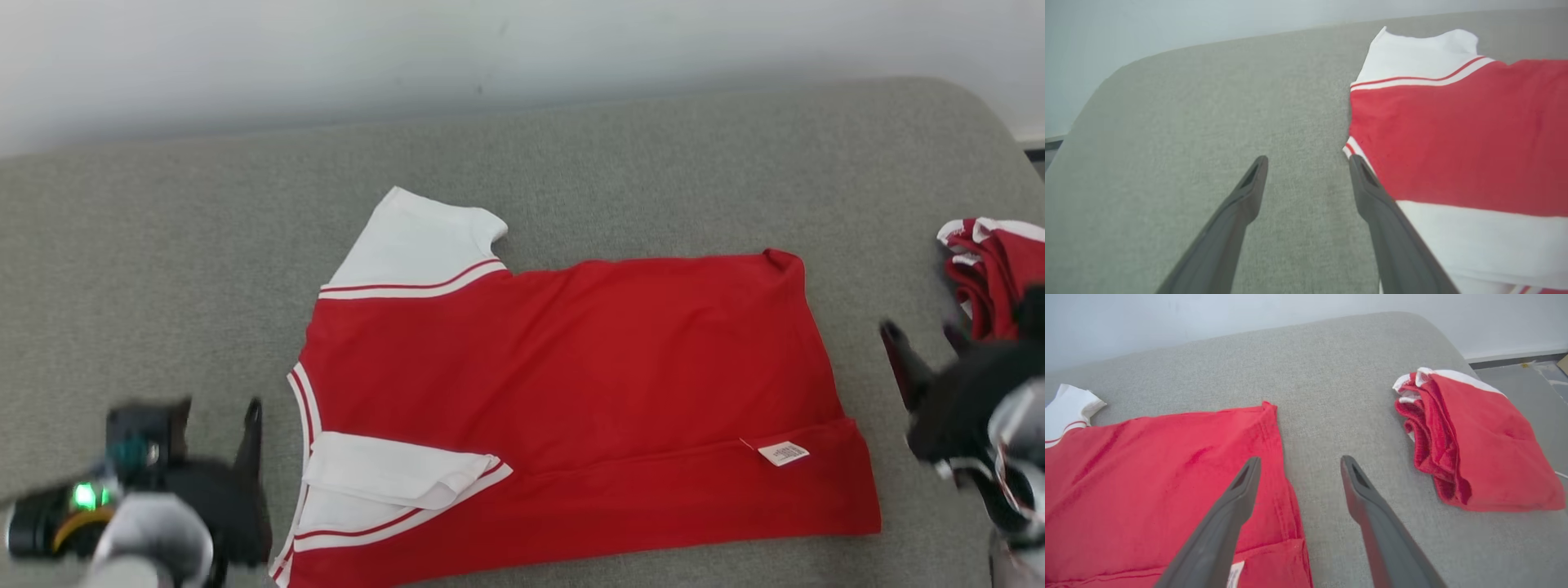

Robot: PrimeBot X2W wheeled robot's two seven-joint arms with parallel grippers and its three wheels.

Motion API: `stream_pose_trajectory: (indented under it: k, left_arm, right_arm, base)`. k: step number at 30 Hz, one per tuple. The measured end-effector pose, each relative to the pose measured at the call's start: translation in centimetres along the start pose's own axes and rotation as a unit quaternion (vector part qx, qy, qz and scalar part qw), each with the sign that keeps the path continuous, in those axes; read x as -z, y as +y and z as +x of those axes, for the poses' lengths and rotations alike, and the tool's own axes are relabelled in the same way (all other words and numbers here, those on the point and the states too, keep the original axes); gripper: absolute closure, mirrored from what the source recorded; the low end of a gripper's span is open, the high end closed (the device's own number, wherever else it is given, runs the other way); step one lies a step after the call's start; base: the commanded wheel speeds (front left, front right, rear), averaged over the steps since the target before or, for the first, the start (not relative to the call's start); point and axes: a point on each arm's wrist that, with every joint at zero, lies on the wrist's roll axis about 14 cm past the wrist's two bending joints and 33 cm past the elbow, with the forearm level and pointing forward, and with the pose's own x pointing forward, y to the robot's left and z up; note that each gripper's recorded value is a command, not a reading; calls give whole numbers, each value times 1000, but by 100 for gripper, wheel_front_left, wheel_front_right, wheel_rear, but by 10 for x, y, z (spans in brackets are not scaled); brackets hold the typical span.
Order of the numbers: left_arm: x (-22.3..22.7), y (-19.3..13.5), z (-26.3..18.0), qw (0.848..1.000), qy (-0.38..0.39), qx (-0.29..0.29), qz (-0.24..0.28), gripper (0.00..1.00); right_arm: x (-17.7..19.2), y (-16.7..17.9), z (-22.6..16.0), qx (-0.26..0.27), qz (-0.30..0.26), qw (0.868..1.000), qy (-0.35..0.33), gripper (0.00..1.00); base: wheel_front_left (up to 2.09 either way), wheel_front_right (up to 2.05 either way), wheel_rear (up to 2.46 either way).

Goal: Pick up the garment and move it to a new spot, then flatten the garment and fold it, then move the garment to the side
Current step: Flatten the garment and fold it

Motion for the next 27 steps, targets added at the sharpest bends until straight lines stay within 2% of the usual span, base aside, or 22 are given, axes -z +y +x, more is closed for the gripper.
stream_pose_trajectory:
  k: [5,12,17,27]
  left_arm:
    - [-47,-21,38,998,-27,54,17,0]
    - [-81,-53,97,993,-36,106,25,0]
    - [-81,-82,134,991,-31,126,14,0]
    - [-63,-102,187,991,2,132,24,0]
  right_arm:
    - [-30,27,31,-35,-28,999,7,0]
    - [-52,44,78,-52,-38,998,28,0]
    - [-47,44,105,-49,-38,997,42,0]
    - [-28,38,125,-47,-45,996,63,0]
  base:
    - [0,0,0]
    - [0,0,0]
    - [0,0,0]
    - [0,0,0]
